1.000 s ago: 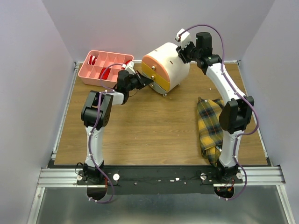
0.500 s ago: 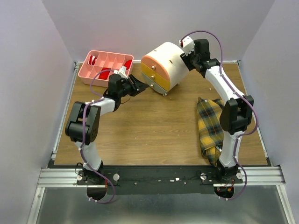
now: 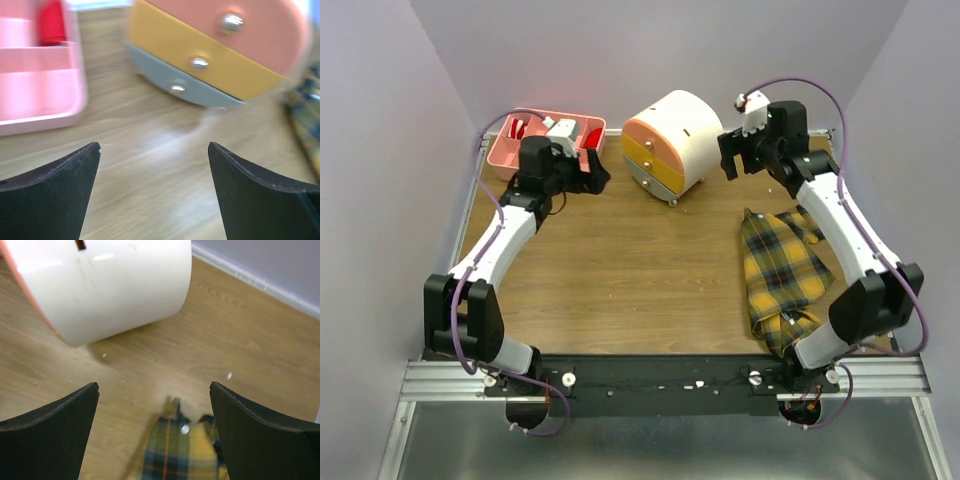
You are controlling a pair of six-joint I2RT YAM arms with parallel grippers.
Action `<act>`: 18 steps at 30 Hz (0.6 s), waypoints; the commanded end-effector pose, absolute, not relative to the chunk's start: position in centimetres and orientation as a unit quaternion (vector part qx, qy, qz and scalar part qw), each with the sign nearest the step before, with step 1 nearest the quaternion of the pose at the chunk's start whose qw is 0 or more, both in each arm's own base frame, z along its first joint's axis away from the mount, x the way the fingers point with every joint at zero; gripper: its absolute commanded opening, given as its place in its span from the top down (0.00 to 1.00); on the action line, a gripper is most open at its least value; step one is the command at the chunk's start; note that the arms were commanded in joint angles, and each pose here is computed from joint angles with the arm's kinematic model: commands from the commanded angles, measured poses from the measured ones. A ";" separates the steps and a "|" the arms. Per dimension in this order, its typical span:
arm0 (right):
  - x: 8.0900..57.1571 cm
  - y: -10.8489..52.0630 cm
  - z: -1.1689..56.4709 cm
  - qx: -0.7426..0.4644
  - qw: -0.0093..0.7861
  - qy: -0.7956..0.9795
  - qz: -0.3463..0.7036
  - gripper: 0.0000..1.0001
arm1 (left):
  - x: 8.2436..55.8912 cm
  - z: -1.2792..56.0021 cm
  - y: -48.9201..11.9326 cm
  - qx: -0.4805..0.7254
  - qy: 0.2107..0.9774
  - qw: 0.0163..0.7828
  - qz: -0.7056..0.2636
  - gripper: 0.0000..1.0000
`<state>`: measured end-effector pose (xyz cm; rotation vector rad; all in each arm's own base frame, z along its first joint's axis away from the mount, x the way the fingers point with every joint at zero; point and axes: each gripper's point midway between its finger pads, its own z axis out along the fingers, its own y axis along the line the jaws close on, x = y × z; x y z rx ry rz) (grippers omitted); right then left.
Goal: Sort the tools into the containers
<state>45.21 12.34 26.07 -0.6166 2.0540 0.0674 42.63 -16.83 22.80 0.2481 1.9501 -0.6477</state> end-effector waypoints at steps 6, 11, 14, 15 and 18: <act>39.3 11.3 29.1 -0.126 0.503 0.851 0.084 0.00 | 44.7 24.6 -8.4 0.080 0.828 0.539 -0.129 0.01; 38.0 12.1 30.4 -0.147 0.519 0.835 0.110 0.00 | 45.2 25.0 -8.9 0.075 0.824 0.542 -0.144 0.01; 38.2 12.2 29.3 -0.151 0.510 0.839 0.114 0.00 | 45.3 25.4 -9.1 0.078 0.822 0.545 -0.147 0.01; 38.3 12.4 29.2 -0.151 0.510 0.839 0.114 0.00 | 45.3 25.5 -9.0 0.080 0.821 0.546 -0.144 0.01; 39.2 12.5 28.4 -0.150 0.502 0.845 0.111 0.00 | 45.3 25.3 -8.7 0.089 0.824 0.544 -0.132 0.01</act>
